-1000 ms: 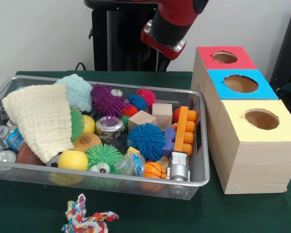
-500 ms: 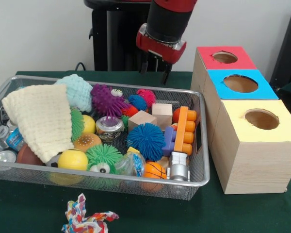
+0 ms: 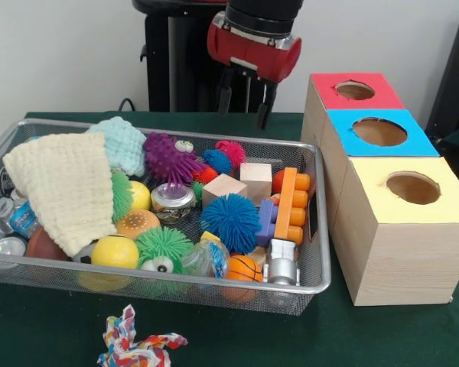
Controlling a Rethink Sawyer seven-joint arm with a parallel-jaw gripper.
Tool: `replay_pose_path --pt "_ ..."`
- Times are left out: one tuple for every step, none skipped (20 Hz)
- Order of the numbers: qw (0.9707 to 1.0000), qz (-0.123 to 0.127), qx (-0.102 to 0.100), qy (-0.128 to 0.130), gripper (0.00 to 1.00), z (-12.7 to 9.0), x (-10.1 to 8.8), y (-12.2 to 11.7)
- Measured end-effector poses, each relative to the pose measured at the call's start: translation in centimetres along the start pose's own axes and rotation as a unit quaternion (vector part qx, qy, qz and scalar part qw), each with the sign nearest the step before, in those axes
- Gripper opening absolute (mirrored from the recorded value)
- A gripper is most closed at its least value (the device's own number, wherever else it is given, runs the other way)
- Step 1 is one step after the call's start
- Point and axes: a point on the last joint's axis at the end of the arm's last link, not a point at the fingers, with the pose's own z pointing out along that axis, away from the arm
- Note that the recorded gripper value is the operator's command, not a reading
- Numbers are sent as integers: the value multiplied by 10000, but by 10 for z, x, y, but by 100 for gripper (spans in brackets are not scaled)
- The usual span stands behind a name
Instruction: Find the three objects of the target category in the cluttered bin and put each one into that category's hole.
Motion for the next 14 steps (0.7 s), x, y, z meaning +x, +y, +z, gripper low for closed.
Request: replay_pose_path --pt "10000 1 -34 -38 100 -2 -4 3" --pt "9999 -2 -93 -92 100 -4 -11 8" --pt "9999 -2 -120 -113 100 -5 -14 10" --pt "9998 -5 -157 -141 100 -6 -17 13" --pt "9994 -11 -259 -208 100 -6 -25 21" --pt "9992 -13 -314 -239 100 -5 -29 25" --pt "9990 -16 -356 -267 100 -4 -31 27" --pt "9987 -17 -415 -306 100 -3 -34 31" --pt "9980 -19 -511 -372 100 0 -39 37" --pt "9969 -24 -629 -463 100 3 -44 44" --pt "9965 -25 -676 -500 100 5 -46 46" --pt "9958 -27 -738 -550 100 7 -49 50" --pt "9941 -50 -859 -658 100 13 -52 57" --pt "9935 -58 -896 -694 100 15 -53 60"
